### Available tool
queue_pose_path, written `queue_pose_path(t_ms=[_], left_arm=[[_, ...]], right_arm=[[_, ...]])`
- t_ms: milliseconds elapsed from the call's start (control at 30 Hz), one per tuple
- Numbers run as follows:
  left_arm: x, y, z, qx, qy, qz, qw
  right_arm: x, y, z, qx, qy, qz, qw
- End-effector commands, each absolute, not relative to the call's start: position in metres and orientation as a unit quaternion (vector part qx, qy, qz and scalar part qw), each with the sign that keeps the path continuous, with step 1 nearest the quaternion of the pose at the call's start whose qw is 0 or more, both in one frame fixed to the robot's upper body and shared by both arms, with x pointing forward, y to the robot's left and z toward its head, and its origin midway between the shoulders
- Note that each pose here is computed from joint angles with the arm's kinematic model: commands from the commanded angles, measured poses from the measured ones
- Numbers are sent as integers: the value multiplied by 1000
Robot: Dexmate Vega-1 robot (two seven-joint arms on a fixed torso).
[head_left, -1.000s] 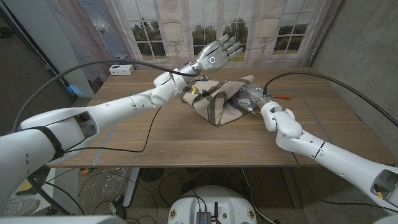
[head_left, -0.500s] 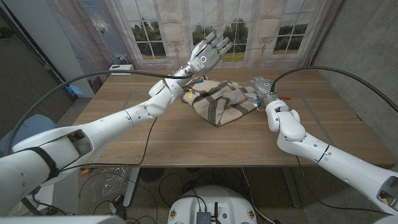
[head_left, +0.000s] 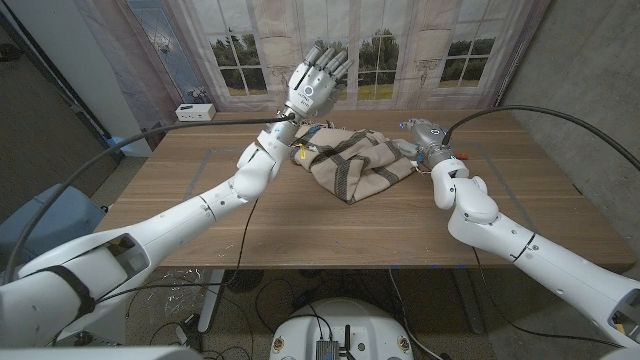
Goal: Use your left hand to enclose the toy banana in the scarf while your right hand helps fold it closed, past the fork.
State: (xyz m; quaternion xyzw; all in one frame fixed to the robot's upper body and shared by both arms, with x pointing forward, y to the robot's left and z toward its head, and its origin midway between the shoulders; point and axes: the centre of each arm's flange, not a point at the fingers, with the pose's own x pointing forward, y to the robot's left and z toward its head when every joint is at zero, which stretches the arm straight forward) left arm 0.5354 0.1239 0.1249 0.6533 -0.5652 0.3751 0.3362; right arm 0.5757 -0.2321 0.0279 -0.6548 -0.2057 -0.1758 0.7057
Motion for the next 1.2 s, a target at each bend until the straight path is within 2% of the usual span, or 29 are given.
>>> queue_pose_path(t_ms=[33, 567, 767, 1200], left_arm=[[532, 148, 120, 587, -539, 345, 496], [538, 189, 109, 480, -504, 247, 674], [542, 204, 104, 459, -498, 224, 701], [574, 252, 97, 353, -469, 87, 805]], right_arm=[[577, -239, 32, -566, -255, -139, 771], [580, -236, 20, -464, -285, -90, 834], [579, -231, 16, -428, -297, -74, 851], [564, -213, -2, -316, -325, -57, 889]])
